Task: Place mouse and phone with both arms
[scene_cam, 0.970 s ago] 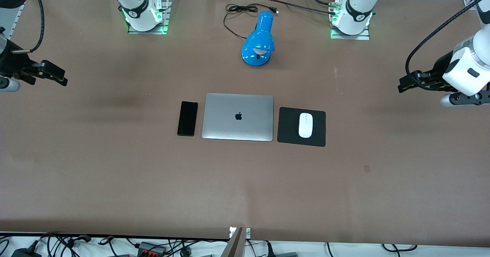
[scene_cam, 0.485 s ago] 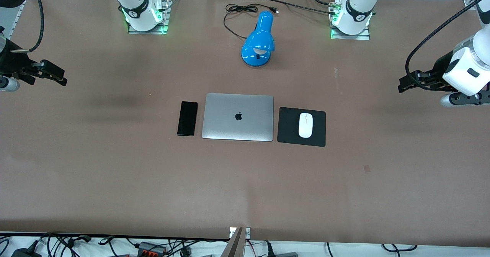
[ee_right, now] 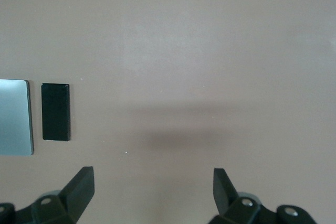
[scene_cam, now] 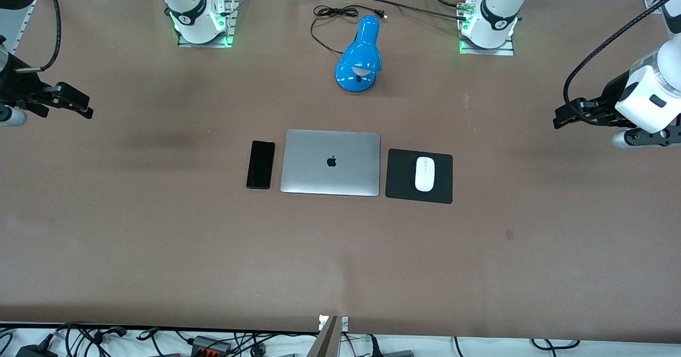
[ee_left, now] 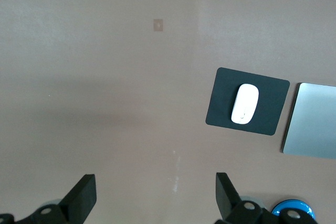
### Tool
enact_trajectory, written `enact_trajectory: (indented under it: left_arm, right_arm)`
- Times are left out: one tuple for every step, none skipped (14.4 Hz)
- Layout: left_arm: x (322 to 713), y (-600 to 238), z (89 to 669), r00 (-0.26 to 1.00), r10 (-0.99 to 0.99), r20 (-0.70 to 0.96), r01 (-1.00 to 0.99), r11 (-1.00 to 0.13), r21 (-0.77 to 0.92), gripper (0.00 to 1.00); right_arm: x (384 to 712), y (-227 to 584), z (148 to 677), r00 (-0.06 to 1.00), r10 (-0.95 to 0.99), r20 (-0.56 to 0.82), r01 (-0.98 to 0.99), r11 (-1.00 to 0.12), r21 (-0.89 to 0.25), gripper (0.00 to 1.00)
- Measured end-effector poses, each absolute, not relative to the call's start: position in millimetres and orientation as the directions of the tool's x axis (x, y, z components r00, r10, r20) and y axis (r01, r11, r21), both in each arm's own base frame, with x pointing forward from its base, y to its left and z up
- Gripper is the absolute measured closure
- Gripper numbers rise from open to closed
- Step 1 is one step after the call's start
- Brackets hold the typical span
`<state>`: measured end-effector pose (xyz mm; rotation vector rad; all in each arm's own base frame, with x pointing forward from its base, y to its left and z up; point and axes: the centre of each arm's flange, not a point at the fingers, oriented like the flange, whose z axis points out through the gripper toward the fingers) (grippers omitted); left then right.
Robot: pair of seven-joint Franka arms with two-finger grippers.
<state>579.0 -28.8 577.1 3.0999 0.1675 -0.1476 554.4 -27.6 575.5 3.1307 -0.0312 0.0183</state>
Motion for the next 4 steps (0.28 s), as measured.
enact_trajectory:
  left_arm:
    - [579.0,-28.8,577.1,0.99,0.106,-0.097,0.109,-0.994,0.028,0.0]
    - [579.0,-28.8,577.1,0.99,0.106,-0.097,0.109,-0.994,0.028,0.0]
    - [579.0,-28.8,577.1,0.99,0.106,-0.097,0.109,-0.994,0.028,0.0]
    - [579.0,-28.8,577.1,0.99,0.106,-0.097,0.109,-0.994,0.028,0.0]
  right_arm:
    - [553.8,-27.5,576.7,1.0,-0.02,0.013,-0.02,-1.0,0.011,0.0]
    - [553.0,-27.4,578.2,1.0,-0.02,0.015,-0.02,-1.0,0.011,0.0]
    - [552.1,-27.3,579.9,1.0,-0.02,0.017,-0.02,-1.0,0.011,0.0]
    - [551.5,-27.2,581.1,1.0,-0.019,0.019,-0.02,-1.0,0.011,0.0]
